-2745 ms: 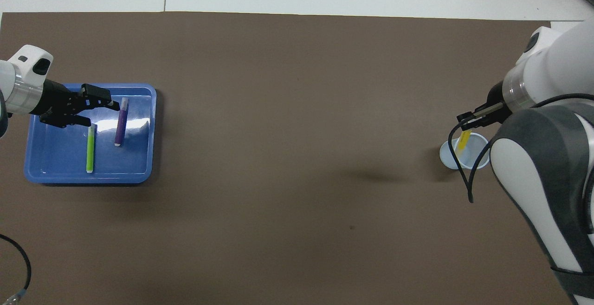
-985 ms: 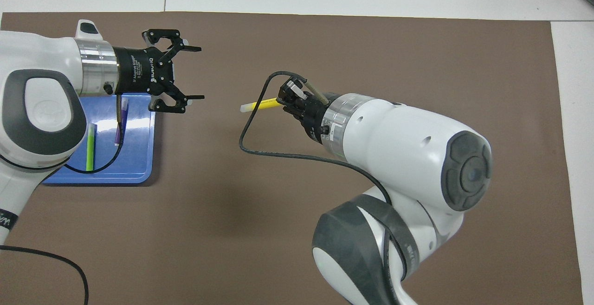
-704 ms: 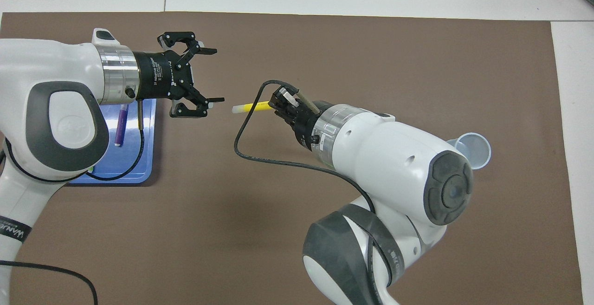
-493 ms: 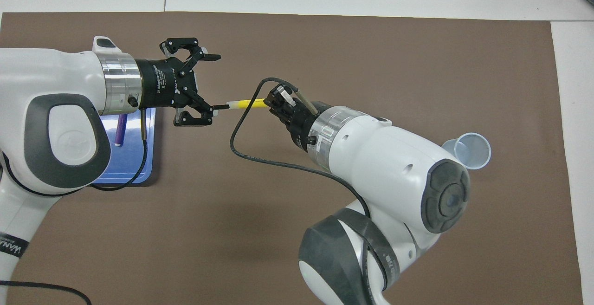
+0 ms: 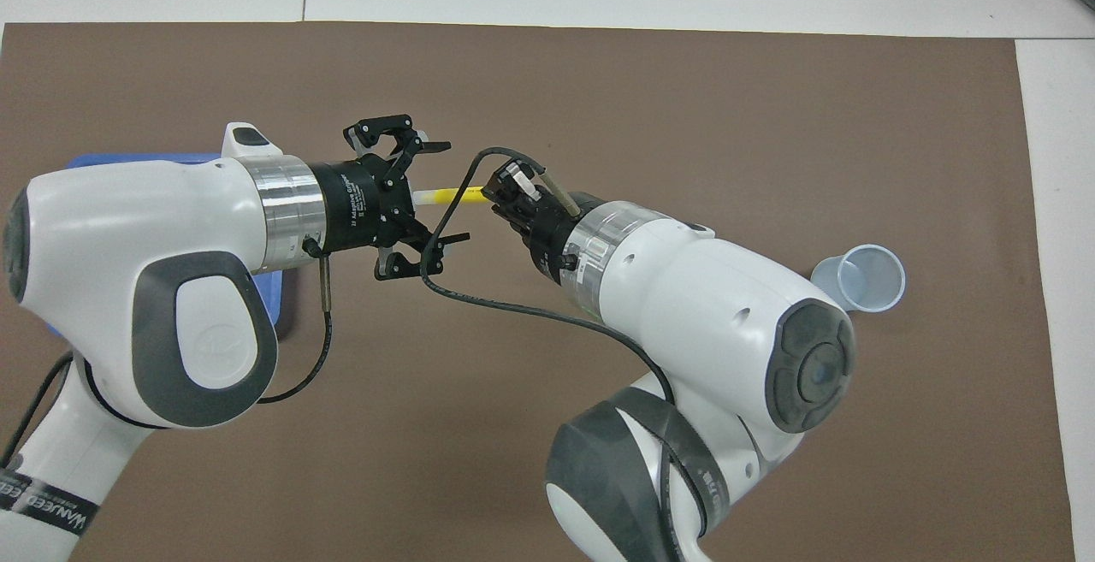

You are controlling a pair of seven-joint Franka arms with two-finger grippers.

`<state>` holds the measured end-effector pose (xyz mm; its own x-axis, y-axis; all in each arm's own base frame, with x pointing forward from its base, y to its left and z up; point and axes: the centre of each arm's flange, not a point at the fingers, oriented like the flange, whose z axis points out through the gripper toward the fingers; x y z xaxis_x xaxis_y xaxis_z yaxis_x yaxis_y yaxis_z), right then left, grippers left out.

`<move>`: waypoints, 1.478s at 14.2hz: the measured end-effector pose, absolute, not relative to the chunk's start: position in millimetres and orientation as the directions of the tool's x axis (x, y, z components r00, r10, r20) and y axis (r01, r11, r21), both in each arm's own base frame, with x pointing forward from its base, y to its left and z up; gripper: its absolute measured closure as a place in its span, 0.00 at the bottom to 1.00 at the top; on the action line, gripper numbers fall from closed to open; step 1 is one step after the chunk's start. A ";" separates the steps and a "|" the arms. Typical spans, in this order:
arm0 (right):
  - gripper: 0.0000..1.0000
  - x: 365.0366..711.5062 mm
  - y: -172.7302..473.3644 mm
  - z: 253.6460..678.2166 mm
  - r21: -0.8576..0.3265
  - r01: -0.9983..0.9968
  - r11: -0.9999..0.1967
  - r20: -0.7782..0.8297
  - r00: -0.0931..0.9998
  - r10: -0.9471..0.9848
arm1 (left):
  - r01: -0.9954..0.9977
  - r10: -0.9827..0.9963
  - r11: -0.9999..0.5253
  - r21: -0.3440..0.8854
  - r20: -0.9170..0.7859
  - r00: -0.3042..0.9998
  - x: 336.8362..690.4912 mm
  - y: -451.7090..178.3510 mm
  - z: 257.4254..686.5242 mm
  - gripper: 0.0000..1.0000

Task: Right arm passes pens to left for tray arrangement
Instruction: 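Close the left gripper on the yellow pen held by the right gripper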

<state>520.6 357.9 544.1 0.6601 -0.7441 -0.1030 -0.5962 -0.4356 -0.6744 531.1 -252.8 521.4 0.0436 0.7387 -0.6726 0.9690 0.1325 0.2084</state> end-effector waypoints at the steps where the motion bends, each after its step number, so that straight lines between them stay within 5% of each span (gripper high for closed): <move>1: 0.81 520.8 357.8 543.7 -0.674 -0.597 -0.436 -0.103 0.660 -0.744 | 0.969 0.739 0.132 0.208 -0.672 0.043 529.5 -252.8 521.3 0.00; 2: 0.81 521.1 357.7 543.3 -0.673 -0.597 -0.435 -0.104 0.659 -0.745 | 0.969 0.740 0.134 0.207 -0.672 0.042 528.5 -252.7 521.4 0.00; 4: 0.81 521.3 357.6 542.7 -0.673 -0.598 -0.436 -0.104 0.659 -0.745 | 0.968 0.739 0.141 0.206 -0.673 0.035 527.6 -252.3 521.7 0.19; 15: 0.81 522.7 356.1 542.0 -0.672 -0.600 -0.434 -0.104 0.657 -0.747 | 0.950 0.749 0.188 0.248 -0.662 0.025 519.6 -257.7 512.7 0.20; 20: 0.81 523.1 355.7 542.0 -0.674 -0.599 -0.432 -0.104 0.656 -0.748 | 0.949 0.749 0.187 0.255 -0.661 0.030 518.1 -260.3 512.9 0.80; 21: 0.81 524.5 354.0 540.9 -0.673 -0.602 -0.430 -0.104 0.653 -0.750 | 0.948 0.750 0.183 0.260 -0.660 0.036 517.1 -260.9 513.4 0.81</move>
